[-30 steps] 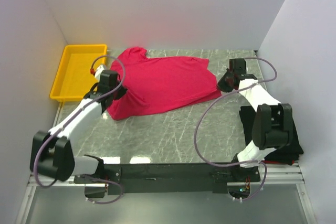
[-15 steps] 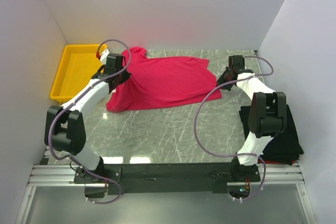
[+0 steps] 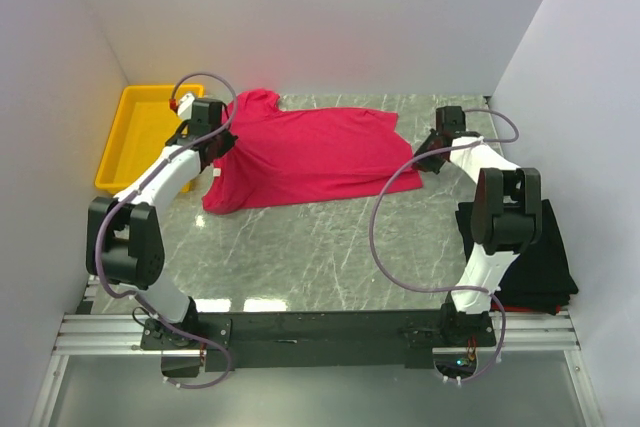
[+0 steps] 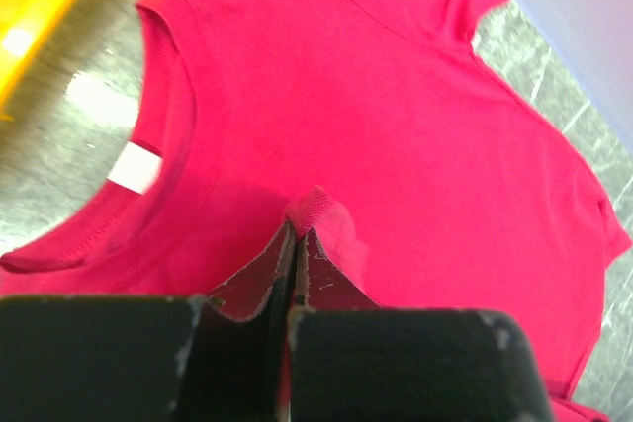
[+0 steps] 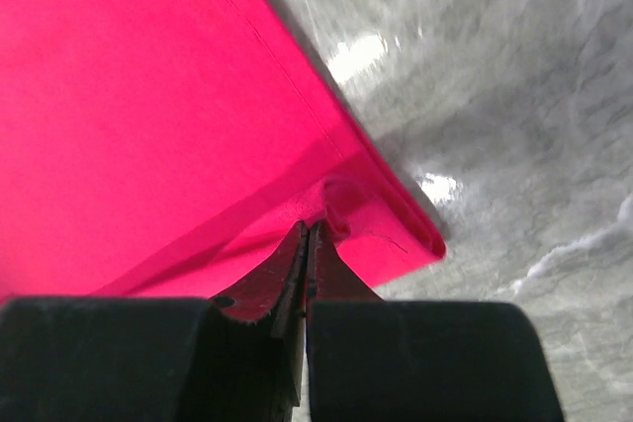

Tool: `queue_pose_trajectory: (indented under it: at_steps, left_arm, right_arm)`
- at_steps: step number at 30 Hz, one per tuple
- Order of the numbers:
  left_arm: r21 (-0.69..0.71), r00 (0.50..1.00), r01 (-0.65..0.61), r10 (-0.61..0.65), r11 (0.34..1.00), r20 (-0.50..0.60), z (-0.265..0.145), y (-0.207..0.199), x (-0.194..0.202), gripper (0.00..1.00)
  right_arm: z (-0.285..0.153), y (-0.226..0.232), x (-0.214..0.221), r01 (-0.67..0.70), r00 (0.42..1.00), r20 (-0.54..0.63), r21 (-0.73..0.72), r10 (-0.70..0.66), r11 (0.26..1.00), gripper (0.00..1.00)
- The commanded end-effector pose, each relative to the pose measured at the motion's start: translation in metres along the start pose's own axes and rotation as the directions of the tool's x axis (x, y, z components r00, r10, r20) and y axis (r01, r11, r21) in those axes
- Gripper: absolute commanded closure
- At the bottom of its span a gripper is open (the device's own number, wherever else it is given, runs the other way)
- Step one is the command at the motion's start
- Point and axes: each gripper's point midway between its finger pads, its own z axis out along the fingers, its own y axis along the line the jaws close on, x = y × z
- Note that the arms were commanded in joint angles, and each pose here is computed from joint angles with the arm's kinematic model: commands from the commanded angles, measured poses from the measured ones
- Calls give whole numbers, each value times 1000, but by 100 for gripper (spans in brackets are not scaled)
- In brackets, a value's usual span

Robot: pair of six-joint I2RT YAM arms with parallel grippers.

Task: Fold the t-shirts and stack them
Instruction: Fold the tshirt

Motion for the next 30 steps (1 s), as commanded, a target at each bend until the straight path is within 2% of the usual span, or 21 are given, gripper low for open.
queue_pose_trajectory:
  at_steps: [1, 8, 26, 30]
  left_arm:
    - [30, 1000, 4, -5, 1000, 29, -2, -5, -14, 96]
    - [19, 1000, 8, -8, 1000, 13, 7, -2, -11, 96]
    - [-23, 1000, -22, 22, 999, -19, 36, 1, -22, 96]
    - [-10, 998, -56, 56, 998, -33, 44, -2, -25, 90]
  right_arm:
    - [-7, 17, -32, -19, 998, 67, -52, 22, 998, 100]
    - [-6, 26, -42, -17, 997, 69, -64, 21, 998, 100]
    - [13, 27, -36, 22, 1000, 20, -68, -21, 997, 100]
    - [12, 34, -41, 36, 999, 18, -84, -34, 996, 93]
